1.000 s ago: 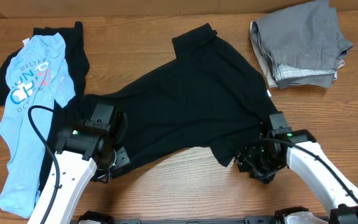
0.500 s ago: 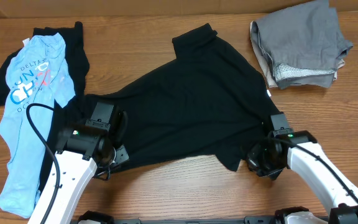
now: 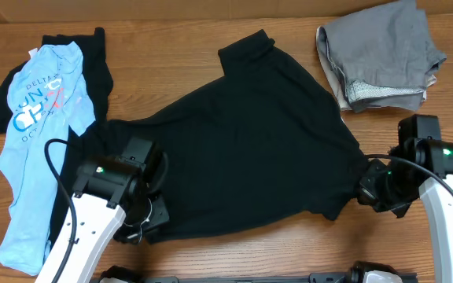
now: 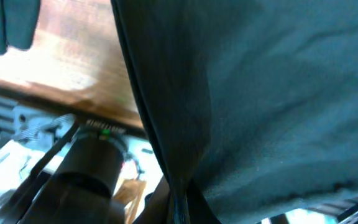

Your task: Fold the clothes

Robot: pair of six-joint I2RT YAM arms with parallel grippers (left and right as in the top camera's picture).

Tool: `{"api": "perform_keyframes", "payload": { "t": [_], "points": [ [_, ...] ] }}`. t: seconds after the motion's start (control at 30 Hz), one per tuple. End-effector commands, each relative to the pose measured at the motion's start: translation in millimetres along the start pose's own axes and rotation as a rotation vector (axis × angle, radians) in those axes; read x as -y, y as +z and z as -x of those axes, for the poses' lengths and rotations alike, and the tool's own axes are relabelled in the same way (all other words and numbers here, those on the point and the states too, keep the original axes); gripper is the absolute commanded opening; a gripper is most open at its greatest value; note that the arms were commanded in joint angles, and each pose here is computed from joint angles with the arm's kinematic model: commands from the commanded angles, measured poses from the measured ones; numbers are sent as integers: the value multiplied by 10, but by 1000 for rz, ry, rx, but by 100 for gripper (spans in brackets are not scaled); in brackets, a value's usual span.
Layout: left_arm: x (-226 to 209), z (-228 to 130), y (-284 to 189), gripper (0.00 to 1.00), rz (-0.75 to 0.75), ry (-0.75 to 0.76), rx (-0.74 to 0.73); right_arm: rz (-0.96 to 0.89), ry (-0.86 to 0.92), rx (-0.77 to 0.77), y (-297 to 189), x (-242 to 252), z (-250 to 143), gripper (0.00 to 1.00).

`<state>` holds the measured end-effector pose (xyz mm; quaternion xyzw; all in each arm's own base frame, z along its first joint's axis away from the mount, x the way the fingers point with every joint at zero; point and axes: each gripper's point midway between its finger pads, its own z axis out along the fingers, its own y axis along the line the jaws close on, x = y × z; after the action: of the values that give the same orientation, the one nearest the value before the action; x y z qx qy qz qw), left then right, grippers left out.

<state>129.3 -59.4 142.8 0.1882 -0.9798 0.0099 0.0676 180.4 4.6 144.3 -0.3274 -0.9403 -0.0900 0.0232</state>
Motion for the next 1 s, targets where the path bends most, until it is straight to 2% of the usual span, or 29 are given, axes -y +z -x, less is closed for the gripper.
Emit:
{"api": "perform_keyframes", "payload": {
  "t": [0.0,0.23,0.47,0.77,0.97],
  "points": [
    [-32,-183,-68,4,1,-1,-14,28,-87,16,-73,-45,20,4],
    [-129,-287,-1,4,-5,-95,40,54,-112,56,-59,-127,148,4],
    [-45,-111,169,4,-25,-95,98,123,-131,52,89,-368,384,4],
    [139,263,249,4,-39,-167,205,265,-230,189,123,-869,792,4],
    [26,504,263,4,16,-247,271,323,-260,233,230,-1094,1052,4]
  ]
}}
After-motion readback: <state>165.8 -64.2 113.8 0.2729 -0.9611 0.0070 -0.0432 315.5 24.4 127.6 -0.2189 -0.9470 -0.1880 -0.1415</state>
